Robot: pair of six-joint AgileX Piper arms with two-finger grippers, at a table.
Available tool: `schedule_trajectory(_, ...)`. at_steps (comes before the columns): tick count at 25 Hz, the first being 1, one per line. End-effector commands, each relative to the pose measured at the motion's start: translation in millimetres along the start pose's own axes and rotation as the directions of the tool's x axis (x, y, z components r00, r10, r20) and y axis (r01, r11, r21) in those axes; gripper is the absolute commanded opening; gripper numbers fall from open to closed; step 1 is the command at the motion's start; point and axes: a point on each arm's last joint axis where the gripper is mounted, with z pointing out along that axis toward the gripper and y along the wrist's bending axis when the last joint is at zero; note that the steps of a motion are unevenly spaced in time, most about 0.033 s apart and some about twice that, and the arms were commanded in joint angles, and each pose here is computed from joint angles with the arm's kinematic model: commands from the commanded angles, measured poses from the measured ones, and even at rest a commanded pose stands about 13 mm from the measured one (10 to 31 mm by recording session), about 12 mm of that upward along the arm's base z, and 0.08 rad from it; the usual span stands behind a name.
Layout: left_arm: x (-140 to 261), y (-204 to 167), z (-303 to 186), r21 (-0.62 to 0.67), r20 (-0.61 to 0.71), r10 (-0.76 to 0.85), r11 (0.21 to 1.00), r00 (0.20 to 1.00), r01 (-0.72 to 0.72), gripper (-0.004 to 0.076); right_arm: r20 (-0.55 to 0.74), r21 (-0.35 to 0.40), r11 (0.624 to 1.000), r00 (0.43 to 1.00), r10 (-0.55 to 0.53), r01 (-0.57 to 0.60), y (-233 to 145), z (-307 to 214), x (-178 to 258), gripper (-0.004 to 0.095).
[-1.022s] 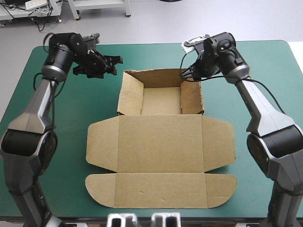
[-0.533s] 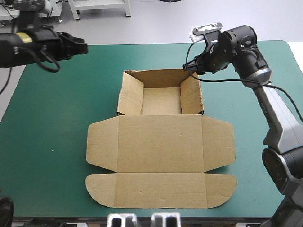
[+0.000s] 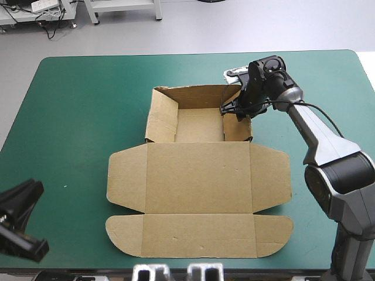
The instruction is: Fold the box
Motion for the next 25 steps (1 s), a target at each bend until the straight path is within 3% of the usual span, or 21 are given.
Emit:
schedule_trajectory(1,27.6,-3.1,-11.4,-0.012,0.02,-0.014,1.0,1.0,0.014,0.006,0.09,0.019,1.0,0.996,-0.004,0.002,-5.2,-22.2,-5.1,0.0236)
schedule_trajectory(2,34.3,-3.2,-11.6,-0.013,-0.021,-0.036,0.999,0.999,0.035,0.006,0.095,0.026,1.0,0.995,-0.007,0.004,-5.8,-22.2,-5.5,0.0164)
schedule_trajectory(3,35.4,-4.2,-9.9,0.001,-0.031,-0.065,0.998,0.997,0.065,0.006,0.097,0.069,0.997,0.995,-0.031,0.025,-9.6,-22.4,-5.9,0.0017)
schedule_trajectory(4,33.8,-4.9,-8.1,0.013,-0.03,-0.07,0.997,0.997,0.071,0.006,0.092,0.108,0.994,0.995,-0.045,0.035,-13.1,-24.0,-5.2,-0.0023)
schedule_trajectory(7,28.0,-4.5,0.5,0.032,-0.038,-0.073,0.997,0.997,0.074,0.0057,0.076,0.291,0.955,0.994,-0.083,0.058,-43.8,-44.9,-1.6,-0.0024)
schedule_trajectory(12,25.1,-1.2,7.9,0.013,-0.063,-0.074,0.997,0.995,0.075,0.0057,0.143,0.413,0.903,0.988,0.06,-0.115,-145.6,-97.1,23.1,-0.0024)
schedule_trajectory(14,24.6,-0.8,9.4,0.013,-0.068,-0.075,0.997,0.995,0.076,0.0055,0.16,0.423,0.883,0.976,0.15,-0.205,-180.0,-106.0,36.5,-0.0024)
schedule_trajectory(19,22.8,-0.4,13.8,0.02,-0.082,-0.082,0.996,0.993,0.084,0.0039,0.179,0.323,0.841,0.9,0.397,-0.435,-260.3,-103.9,75.1,-0.0024)
schedule_trajectory(25,18.9,1.3,24.6,0.028,-0.117,-0.093,0.995,0.989,0.097,0.0035,0.083,0.344,0.85,0.914,0.396,-0.4,-299.2,-77.9,92.3,0.0015)
